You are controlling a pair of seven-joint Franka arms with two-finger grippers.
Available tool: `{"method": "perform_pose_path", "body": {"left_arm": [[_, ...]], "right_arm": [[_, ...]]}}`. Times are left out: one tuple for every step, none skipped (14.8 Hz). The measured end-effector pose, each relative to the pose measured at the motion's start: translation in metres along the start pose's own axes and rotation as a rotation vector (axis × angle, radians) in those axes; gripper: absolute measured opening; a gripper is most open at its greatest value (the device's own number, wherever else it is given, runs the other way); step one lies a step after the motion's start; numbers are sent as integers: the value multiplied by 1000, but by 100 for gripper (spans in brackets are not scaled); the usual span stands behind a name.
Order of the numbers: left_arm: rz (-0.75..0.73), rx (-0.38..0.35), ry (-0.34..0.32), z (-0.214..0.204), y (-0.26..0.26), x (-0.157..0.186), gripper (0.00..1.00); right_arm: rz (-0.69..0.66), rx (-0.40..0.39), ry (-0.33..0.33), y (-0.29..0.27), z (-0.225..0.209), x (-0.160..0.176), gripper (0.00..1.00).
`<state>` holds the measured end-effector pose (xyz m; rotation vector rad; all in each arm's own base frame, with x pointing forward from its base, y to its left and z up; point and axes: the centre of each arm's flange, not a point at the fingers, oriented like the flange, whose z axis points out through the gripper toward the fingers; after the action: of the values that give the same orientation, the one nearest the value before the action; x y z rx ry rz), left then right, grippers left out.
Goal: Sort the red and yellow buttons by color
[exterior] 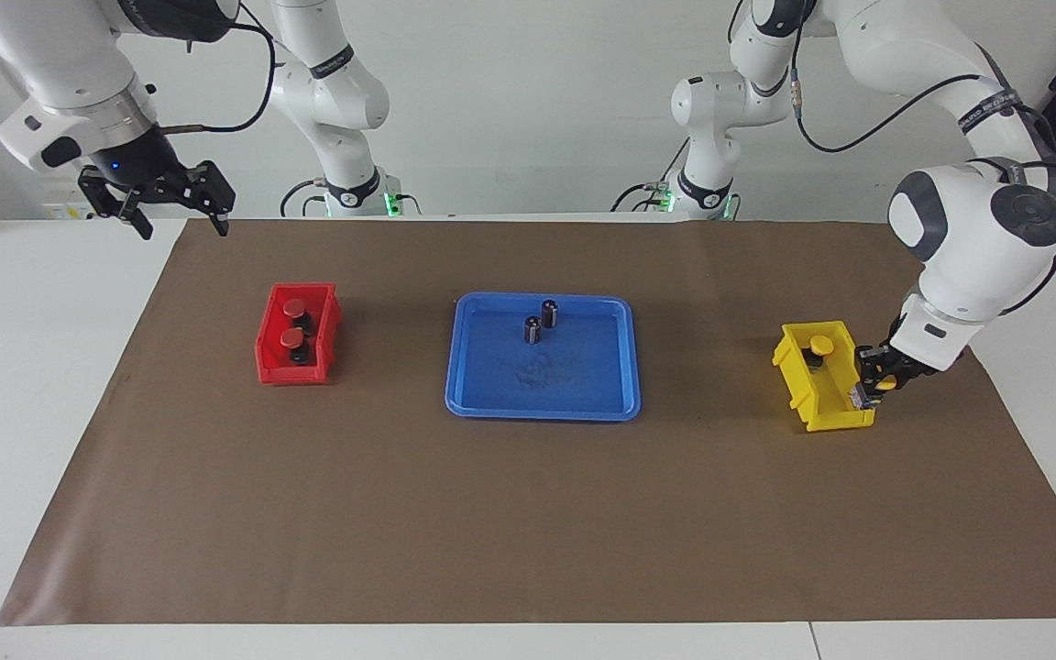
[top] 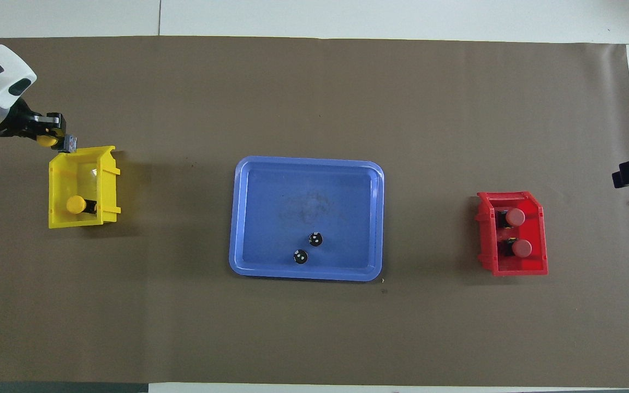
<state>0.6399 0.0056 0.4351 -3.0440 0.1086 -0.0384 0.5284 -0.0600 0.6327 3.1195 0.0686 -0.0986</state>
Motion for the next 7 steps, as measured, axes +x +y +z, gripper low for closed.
{"method": "perform_pose_path", "body": {"left_arm": [[4,-2,-6,9,2,-3,41],[7,-3,-13,16,4,-7,41],[9,-4,-19,21,6,-10,41],[9,-4,-25,24,6,-13,41],[8,-4,-31,26,4,-16,41],[10,-4,-35,28,0,-21,41],[14,-4,-33,31,-3,-24,41]], "right_arm": [[7,3,-6,5,3,0,100],[10,6,-12,6,6,0,100],[6,7,-17,5,9,2,100],[1,7,-22,1,11,4,100],[1,8,-27,-1,13,6,100],[4,8,-30,-1,15,6,100],[9,9,-31,2,16,6,100]]}}
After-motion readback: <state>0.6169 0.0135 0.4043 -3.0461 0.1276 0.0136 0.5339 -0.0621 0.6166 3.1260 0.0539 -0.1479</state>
